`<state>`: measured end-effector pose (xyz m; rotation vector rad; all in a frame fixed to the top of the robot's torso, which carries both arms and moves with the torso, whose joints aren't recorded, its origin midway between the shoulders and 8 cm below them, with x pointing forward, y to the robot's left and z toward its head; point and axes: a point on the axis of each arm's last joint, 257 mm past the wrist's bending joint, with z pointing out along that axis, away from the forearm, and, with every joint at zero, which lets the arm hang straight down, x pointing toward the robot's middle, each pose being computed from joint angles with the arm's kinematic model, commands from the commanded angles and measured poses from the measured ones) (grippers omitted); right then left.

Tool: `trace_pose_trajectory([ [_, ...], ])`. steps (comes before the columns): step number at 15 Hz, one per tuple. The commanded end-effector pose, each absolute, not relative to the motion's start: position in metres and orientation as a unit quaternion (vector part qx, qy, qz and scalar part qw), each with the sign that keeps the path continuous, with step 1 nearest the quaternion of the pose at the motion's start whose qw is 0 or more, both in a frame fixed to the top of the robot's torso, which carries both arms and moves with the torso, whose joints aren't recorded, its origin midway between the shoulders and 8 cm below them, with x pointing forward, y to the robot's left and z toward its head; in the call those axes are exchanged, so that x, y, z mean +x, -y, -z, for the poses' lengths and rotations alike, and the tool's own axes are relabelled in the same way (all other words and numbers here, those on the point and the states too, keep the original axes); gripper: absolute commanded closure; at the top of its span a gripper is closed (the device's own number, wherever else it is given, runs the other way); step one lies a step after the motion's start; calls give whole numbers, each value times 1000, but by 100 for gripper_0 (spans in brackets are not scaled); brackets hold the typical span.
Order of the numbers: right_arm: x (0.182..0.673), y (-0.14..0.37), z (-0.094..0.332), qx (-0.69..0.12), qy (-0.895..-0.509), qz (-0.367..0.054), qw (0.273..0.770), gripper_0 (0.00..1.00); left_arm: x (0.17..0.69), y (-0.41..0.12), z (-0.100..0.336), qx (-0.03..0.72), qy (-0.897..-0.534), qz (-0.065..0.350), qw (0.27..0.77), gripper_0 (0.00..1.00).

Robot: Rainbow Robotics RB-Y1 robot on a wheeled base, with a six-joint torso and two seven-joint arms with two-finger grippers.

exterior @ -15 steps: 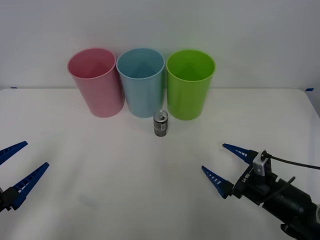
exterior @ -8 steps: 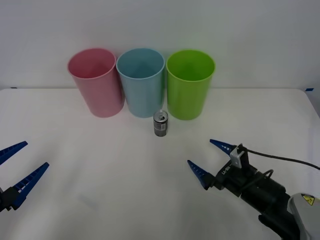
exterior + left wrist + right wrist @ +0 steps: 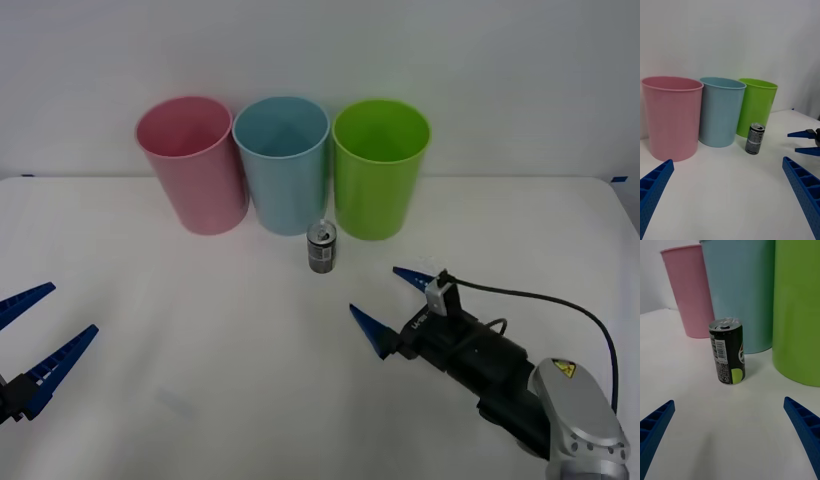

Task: Grasp the object on the table and drop it into the matching bin: aluminum can to the light blue bin, PET bottle to the pink bin.

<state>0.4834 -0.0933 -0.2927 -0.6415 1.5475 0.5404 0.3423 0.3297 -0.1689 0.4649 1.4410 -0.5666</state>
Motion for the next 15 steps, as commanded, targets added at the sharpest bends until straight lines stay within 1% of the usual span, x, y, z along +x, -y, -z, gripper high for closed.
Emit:
trace_pose_trajectory([
  [1, 497, 82, 292, -277, -678, -234, 640, 0, 342, -330, 169, 208, -645, 253, 691, 0],
  [7, 526, 56, 294, -271, -687, -221, 638, 0, 342, -330, 169, 208, -645, 253, 691, 0],
  [11, 549, 53, 297, -271, -698, -193, 634, 0, 342, -330, 169, 208, -645, 253, 691, 0],
  [15, 564, 44, 300, -274, -706, -183, 627, 0, 342, -330, 169, 208, -645, 253, 691, 0],
])
